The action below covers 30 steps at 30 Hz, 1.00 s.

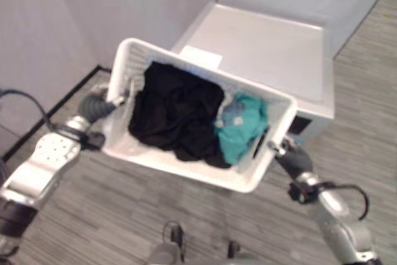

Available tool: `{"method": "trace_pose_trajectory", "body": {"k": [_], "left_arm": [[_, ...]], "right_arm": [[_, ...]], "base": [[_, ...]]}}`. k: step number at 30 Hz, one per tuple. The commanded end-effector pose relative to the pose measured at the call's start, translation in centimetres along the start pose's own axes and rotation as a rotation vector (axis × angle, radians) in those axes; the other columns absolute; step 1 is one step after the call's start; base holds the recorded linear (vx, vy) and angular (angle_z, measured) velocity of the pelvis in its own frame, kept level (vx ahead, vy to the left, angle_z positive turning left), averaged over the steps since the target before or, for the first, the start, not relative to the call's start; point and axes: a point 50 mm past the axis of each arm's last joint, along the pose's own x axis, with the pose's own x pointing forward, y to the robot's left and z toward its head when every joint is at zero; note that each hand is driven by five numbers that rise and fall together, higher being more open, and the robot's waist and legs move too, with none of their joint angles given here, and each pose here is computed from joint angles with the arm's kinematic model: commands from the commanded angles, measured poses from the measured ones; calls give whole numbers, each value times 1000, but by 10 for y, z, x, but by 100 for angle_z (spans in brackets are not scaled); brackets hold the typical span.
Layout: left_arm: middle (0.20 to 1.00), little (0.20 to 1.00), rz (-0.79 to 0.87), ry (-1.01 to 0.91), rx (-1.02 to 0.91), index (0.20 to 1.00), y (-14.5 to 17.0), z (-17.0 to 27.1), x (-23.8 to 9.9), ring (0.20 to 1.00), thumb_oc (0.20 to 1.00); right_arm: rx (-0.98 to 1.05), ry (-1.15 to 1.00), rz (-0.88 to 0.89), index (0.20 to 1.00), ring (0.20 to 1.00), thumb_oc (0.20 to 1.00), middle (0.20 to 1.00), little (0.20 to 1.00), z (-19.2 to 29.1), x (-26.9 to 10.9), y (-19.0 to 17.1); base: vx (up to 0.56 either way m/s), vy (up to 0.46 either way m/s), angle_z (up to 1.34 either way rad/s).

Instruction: Grab the laundry basket,head to the washer,open it,put in the laundry and shut it.

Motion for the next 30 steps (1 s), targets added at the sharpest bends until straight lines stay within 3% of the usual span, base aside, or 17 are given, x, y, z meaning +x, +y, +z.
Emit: {"method": "trace_pose_trajectory", "body": {"k": [1,19,24,30], "left_arm": [[200,200,-42,-296,-109,200,0,51,14,200,200],[200,200,-86,-240,-187,200,-22,64,78,200,200],[200,200,-93,-208,-182,200,-29,76,105,200,200],[200,200,-38,-175,-212,200,-36,108,148,200,200]], "right_arm": [[-3,-402,119,200,200,200,200,200,76,7,14],[-134,-552,13,200,200,200,200,200,135,50,8],[-177,-572,-10,200,200,200,200,200,160,75,13],[-205,-569,5,200,200,200,200,200,185,121,44]], "base": [[0,0,0],[-3,10,6],[10,14,-1],[48,39,-14]]}}
